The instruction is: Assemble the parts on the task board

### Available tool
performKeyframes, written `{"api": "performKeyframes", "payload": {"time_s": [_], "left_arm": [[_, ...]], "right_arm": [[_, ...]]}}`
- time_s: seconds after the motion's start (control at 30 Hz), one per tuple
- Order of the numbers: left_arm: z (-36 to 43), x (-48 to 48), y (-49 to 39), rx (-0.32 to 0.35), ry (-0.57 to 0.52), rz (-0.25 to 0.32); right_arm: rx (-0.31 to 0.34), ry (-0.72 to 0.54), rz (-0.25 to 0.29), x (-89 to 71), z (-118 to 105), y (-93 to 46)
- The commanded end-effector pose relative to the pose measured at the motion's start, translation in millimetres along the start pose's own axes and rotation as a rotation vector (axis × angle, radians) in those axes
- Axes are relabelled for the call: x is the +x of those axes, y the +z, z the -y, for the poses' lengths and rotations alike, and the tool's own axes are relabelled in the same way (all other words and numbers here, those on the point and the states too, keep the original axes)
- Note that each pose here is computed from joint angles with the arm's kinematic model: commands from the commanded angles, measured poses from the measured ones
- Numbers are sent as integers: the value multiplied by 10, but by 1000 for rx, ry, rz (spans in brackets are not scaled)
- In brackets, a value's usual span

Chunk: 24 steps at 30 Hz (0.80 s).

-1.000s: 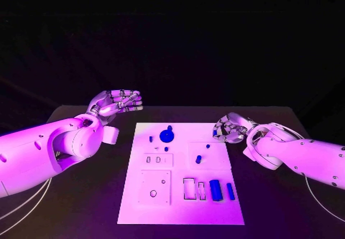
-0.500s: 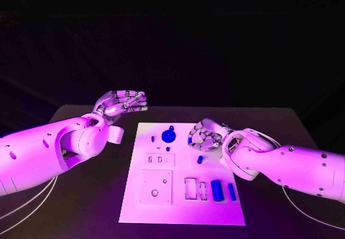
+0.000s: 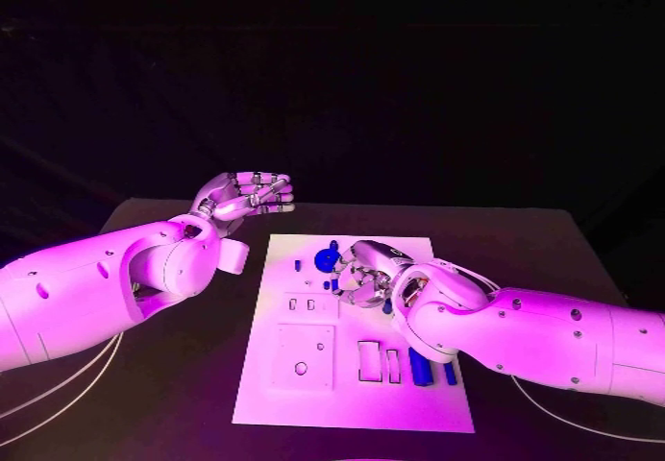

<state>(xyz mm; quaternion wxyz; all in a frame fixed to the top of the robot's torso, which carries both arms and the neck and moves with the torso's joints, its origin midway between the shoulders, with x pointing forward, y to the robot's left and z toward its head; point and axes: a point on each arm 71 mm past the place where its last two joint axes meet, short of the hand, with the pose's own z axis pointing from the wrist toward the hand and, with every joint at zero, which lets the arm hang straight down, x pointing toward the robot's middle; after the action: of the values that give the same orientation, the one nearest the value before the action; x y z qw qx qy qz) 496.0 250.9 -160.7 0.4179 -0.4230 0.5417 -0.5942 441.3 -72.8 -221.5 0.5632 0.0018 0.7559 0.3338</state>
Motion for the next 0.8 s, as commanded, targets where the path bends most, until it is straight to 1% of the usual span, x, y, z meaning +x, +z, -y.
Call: {"api": "performKeyframes", "payload": {"time_s": [0.03,0.3,0.53,0.8], "left_arm": [[6,34,9,3,-7,-22],[4,44,10,1,-8,-25],[4,50,10,0,-9,-27],[4,48,9,-1,-8,-27]], "right_arm": [[3,-66,9,56,-21,20],[-13,-84,11,194,-101,71],[-31,-92,15,275,-166,82],[-35,-102,13,346,-183,89]]}}
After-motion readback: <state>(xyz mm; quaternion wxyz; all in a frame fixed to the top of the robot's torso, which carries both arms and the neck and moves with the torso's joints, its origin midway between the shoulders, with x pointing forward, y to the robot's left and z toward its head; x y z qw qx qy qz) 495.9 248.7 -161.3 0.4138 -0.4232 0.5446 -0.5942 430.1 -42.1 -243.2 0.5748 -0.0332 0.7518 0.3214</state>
